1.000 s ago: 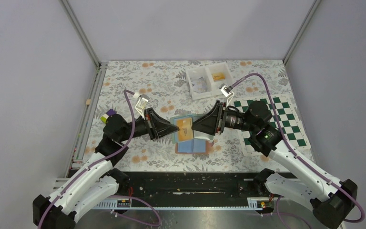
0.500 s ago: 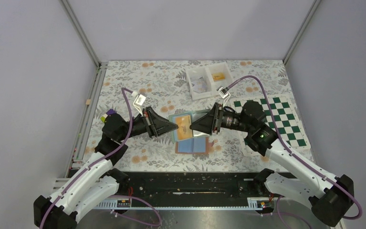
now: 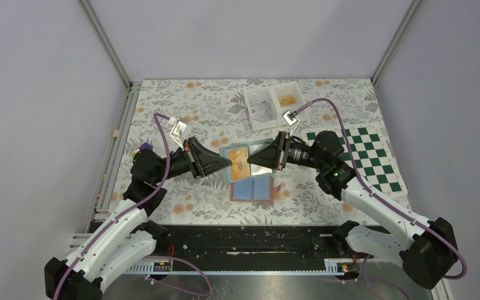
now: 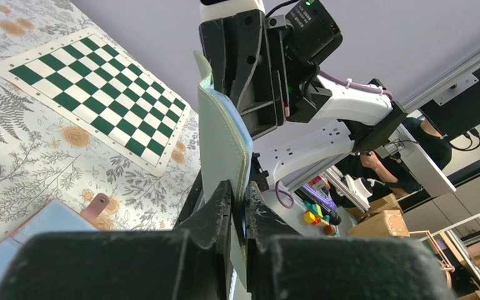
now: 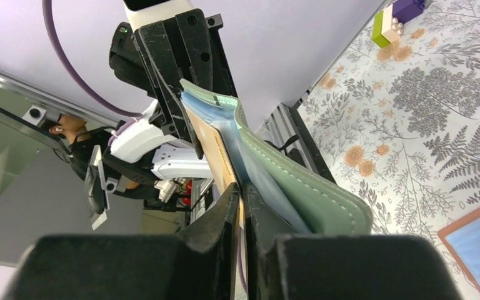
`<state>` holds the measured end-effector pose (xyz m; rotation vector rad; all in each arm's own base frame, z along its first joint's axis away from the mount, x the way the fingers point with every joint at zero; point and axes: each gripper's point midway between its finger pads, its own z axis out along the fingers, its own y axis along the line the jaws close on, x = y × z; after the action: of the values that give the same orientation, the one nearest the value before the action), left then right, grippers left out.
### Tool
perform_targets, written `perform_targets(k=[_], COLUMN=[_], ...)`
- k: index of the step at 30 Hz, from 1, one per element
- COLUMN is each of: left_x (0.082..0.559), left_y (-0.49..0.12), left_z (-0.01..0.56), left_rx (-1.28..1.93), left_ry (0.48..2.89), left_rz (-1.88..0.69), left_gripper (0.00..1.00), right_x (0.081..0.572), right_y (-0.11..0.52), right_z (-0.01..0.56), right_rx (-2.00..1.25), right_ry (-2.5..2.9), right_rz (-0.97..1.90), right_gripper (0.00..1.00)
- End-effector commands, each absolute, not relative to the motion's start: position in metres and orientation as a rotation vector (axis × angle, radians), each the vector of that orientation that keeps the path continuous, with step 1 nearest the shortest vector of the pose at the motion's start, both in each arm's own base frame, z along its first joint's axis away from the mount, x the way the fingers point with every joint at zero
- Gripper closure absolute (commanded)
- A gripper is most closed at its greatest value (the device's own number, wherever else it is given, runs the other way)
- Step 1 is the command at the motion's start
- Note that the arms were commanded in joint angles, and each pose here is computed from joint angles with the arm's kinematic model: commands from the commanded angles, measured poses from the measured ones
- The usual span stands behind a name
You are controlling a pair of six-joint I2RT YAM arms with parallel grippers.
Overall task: Take the credit cards out of the card holder
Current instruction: Remove the credit card from the card holder.
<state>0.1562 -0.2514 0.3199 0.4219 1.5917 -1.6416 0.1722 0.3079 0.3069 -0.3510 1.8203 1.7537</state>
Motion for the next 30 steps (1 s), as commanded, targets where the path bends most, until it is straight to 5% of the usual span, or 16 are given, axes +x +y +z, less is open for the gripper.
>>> perform_targets(k=[1, 4, 10, 12, 29, 30], left_x=[0.147, 0.147, 0.152, 0.153, 0.170, 0.170], left_y=[-0.253, -0.254, -0.255, -0.255, -0.241, -0.241], left_z=[0.344, 0.345, 0.339, 0.339, 0.328, 0.329], left_rx=[0.491, 0.491, 0.481, 0.476, 0.395, 0.395], left_ry=[1.500, 1.497, 1.539, 1.542, 1.659, 1.645], left_rz=[-1.670, -1.682, -1.674, -1.675, -1.647, -1.655], left_gripper=[1.00, 1.00, 1.00, 1.00, 1.00, 1.00], right_x=[0.151, 0.146, 0.142, 0.144, 0.159, 0.161], right_y=[0.313, 0.315, 0.316, 0.317, 0.297, 0.298], right_z=[0.341, 0.345, 0.350, 0.347, 0.325, 0.323], right_rx=[-0.472, -0.507, -0.542, -0.543, -0.465, -0.452], right_ry=[1.659, 1.631, 1.592, 1.601, 1.643, 1.661], right_rz=[1.901, 1.950, 2.000, 1.991, 1.918, 1.910], right_gripper=[0.89, 0.83, 0.90, 1.00, 1.00, 0.92])
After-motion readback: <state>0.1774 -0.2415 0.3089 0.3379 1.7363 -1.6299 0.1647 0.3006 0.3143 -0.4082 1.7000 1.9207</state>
